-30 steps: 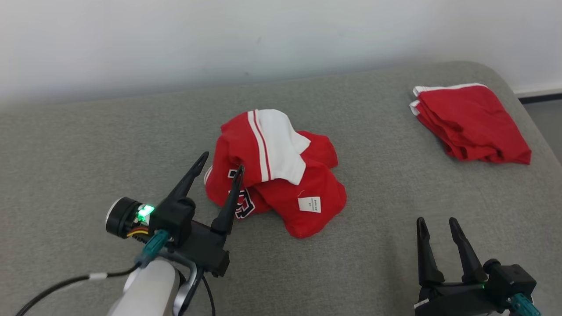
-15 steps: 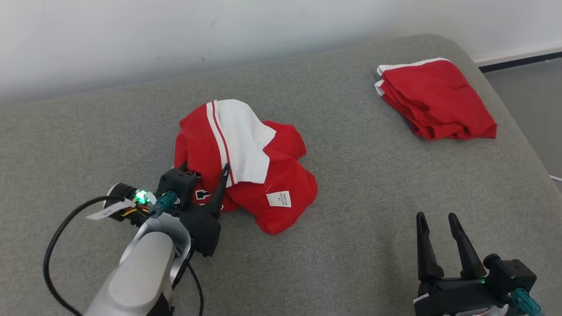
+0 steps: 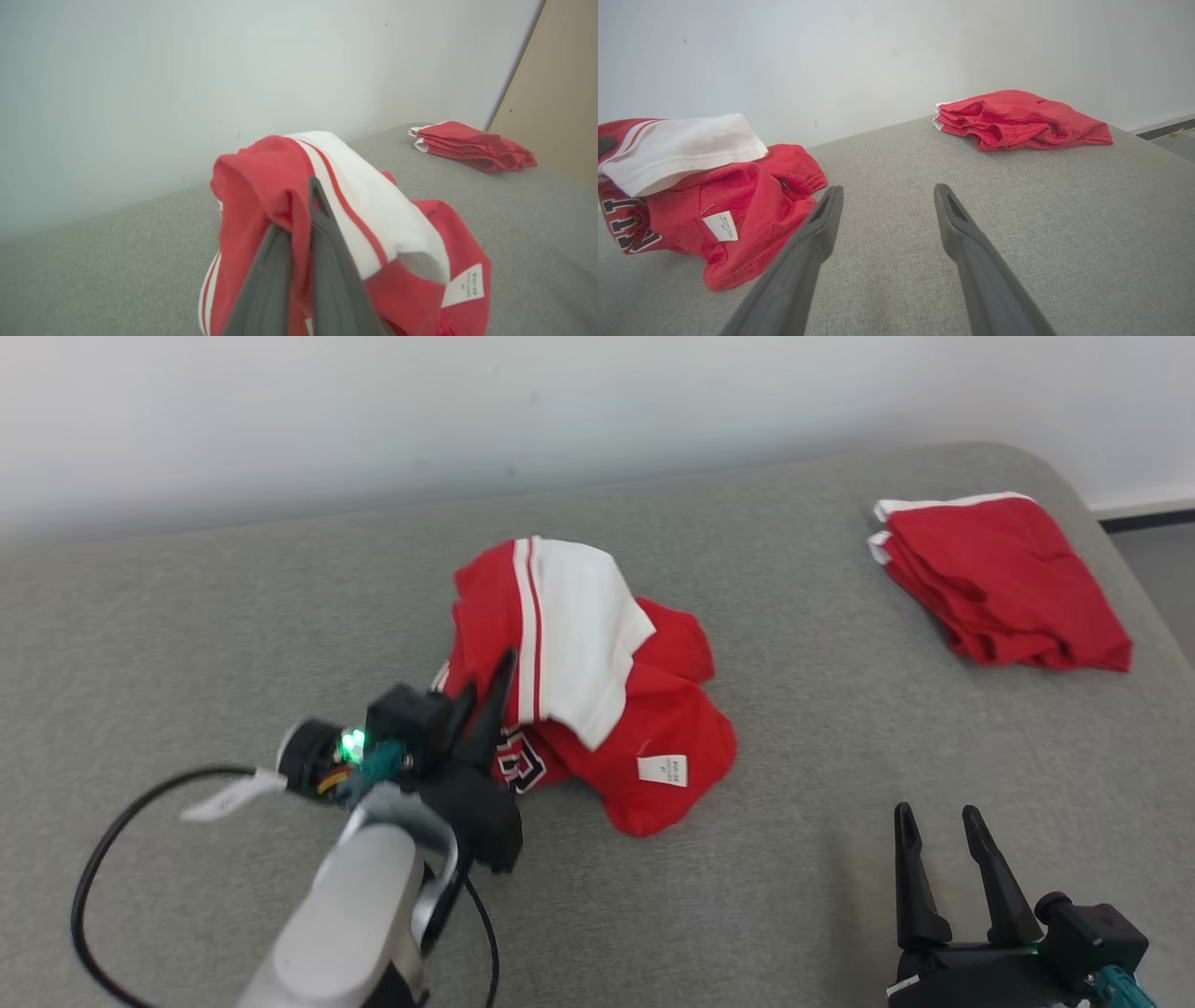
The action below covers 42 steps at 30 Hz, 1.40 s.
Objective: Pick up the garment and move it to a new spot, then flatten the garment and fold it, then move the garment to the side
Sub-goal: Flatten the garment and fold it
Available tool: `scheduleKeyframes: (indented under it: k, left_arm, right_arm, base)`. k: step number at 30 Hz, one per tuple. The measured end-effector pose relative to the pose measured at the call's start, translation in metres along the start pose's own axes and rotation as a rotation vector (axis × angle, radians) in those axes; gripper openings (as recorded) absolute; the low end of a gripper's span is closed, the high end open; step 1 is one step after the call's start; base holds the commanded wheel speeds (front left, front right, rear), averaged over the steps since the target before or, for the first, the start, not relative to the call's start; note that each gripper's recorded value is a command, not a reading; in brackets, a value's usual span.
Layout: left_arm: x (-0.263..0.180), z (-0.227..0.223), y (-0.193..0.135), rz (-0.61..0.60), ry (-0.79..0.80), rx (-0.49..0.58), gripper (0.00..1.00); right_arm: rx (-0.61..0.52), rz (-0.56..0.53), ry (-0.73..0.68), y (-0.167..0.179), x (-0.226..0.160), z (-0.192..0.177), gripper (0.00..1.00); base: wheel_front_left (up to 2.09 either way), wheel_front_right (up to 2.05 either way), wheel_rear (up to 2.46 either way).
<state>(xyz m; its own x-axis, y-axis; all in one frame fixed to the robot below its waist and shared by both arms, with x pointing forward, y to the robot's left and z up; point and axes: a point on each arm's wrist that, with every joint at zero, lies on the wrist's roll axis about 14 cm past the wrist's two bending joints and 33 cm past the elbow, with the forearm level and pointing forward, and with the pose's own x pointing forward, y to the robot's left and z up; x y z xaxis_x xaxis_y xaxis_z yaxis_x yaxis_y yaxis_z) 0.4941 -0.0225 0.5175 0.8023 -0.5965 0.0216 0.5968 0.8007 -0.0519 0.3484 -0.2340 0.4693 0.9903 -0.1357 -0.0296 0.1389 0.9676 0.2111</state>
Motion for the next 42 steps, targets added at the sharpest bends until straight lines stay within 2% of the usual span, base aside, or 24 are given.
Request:
scheduleKeyframes:
  k: [5, 14, 18, 19, 20, 21, 31, 34, 37, 42]
  left_arm:
    - [-0.043, -0.017, 0.008, 0.074, 0.006, -0.086, 0.00]
    - [-0.142, -0.076, 0.028, 0.320, 0.096, -0.291, 0.00]
    - [-0.168, -0.096, 0.028, 0.378, 0.145, -0.327, 0.00]
    - [-0.170, -0.098, 0.029, 0.387, 0.150, -0.329, 0.03]
    - [-0.172, -0.098, 0.031, 0.401, 0.149, -0.328, 0.47]
    - [-0.173, -0.098, 0.033, 0.410, 0.146, -0.324, 1.00]
    - [-0.171, -0.038, 0.066, 0.469, -0.033, -0.202, 1.00]
    - [-0.163, -0.028, 0.065, 0.440, -0.055, -0.166, 1.00]
    - [-0.135, -0.009, 0.059, 0.360, -0.081, -0.118, 1.00]
    - [-0.110, -0.014, 0.052, 0.291, -0.019, -0.064, 1.00]
  right_arm:
    - [0.000, 0.069, 0.009, 0.022, 0.010, -0.004, 1.00]
    - [0.004, 0.190, 0.031, 0.063, 0.024, -0.014, 1.00]
    - [0.005, 0.218, 0.039, 0.073, 0.027, -0.017, 1.00]
    - [0.006, 0.221, 0.041, 0.074, 0.028, -0.018, 1.00]
    - [0.005, 0.222, 0.043, 0.074, 0.028, -0.018, 1.00]
    - [0.003, 0.222, 0.045, 0.074, 0.028, -0.019, 1.00]
    - [0.003, 0.203, 0.042, 0.067, 0.025, -0.017, 1.00]
    - [0.005, 0.194, 0.042, 0.064, 0.023, -0.017, 1.00]
    - [0.011, 0.174, 0.036, 0.058, 0.021, -0.015, 1.00]
    - [0.016, 0.133, 0.019, 0.044, 0.020, -0.009, 1.00]
  base:
    - [0.00, 0.00, 0.00]
    - [0.00, 0.00, 0.00]
    - [0.00, 0.00, 0.00]
    - [0.00, 0.00, 0.00]
    - [0.00, 0.00, 0.00]
    - [0.00, 0.00, 0.00]
    - [0.00, 0.00, 0.00]
    - [0.00, 0.00, 0.00]
    - [0.00, 0.00, 0.00]
    - [0.00, 0.00, 0.00]
